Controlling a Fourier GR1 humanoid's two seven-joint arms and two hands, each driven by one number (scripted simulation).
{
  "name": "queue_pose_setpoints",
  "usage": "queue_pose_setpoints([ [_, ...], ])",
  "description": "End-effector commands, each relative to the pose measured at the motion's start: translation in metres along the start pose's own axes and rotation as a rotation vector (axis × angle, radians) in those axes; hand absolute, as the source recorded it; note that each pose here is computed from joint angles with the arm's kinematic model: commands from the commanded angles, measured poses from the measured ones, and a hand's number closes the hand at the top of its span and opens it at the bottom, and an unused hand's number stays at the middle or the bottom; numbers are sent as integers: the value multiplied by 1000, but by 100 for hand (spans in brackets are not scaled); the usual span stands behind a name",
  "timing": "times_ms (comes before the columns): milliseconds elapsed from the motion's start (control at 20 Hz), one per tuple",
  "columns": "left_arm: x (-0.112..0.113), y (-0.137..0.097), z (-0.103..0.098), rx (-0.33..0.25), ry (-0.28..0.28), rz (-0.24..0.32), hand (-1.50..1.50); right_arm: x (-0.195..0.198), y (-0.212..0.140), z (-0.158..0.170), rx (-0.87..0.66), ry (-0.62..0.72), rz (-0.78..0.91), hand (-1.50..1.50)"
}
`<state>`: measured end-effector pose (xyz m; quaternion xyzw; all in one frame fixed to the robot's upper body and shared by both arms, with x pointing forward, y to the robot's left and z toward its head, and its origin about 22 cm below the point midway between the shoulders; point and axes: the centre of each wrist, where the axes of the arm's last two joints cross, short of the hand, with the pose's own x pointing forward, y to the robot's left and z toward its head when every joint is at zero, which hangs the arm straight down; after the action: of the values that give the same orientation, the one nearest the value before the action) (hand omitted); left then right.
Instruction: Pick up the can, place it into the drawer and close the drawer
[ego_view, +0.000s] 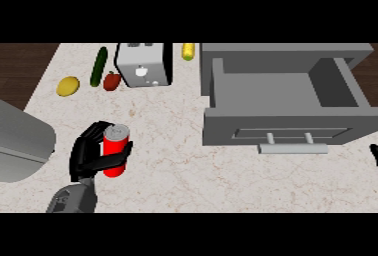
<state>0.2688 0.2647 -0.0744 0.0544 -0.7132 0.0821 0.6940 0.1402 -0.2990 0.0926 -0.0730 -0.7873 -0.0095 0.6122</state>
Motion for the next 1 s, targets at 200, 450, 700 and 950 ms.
queue_pose_setpoints([
  [200,31,17,-18,-56,-60,20,150,-8,-4,1,6,-1,-2,-150],
  [450,76,-14,-34,-148,-82,-13,150,-4,-2,12,-15,-8,9,-150],
  [700,93,-68,-40,-199,-151,-8,150,-10,-14,5,-16,-17,-3,-150],
  [950,145,-109,-50,-233,-190,-30,150,8,0,1,-32,-17,-8,-150],
])
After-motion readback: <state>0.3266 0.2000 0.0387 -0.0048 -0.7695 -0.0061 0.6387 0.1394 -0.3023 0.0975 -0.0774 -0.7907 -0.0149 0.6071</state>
